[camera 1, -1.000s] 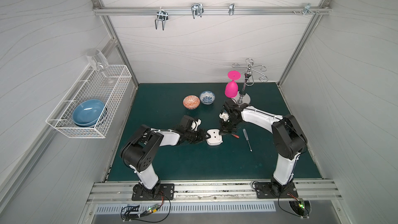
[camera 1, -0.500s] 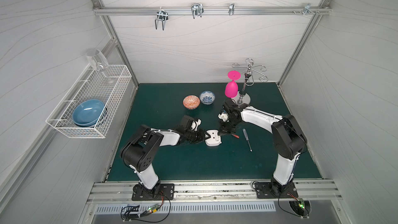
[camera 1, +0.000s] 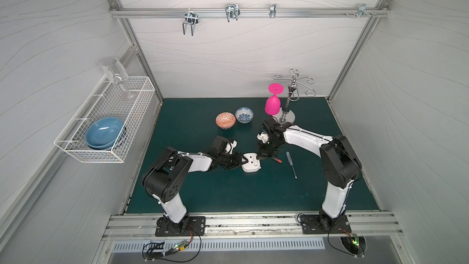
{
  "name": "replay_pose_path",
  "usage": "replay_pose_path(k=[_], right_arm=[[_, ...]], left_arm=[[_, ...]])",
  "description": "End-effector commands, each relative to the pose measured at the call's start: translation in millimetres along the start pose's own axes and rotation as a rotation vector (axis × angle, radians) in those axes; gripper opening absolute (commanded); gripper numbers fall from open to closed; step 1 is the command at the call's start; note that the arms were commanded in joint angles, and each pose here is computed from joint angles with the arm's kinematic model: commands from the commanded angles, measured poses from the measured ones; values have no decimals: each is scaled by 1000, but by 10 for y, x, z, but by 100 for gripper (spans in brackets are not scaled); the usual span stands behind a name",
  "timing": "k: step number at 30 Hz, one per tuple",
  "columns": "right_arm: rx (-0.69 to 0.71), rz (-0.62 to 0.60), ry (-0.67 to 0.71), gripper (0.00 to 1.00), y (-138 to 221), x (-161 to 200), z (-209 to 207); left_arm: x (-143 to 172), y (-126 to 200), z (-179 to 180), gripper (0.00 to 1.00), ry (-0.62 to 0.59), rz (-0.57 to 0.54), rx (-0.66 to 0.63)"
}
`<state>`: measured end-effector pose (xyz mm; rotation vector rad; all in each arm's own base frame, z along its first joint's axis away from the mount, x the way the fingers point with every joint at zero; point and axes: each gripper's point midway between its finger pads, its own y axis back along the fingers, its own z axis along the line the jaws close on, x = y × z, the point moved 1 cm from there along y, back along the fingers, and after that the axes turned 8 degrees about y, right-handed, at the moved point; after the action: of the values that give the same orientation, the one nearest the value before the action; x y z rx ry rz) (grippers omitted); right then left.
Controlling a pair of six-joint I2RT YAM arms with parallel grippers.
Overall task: Remove the battery from the alarm
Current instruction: Install the cover on the alarm.
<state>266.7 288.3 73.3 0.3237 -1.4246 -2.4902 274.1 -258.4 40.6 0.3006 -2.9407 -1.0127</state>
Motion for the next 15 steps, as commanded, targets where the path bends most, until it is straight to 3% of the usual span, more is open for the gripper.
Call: replay_pose_path(k=[1, 15], right_arm=[[26, 13, 18, 1, -24, 13, -9], [40, 20, 49, 1, -61, 0, 51]], left_arm=[[-49, -7, -61, 58, -22, -18, 12], [-63, -11, -77, 58, -22, -17, 17]])
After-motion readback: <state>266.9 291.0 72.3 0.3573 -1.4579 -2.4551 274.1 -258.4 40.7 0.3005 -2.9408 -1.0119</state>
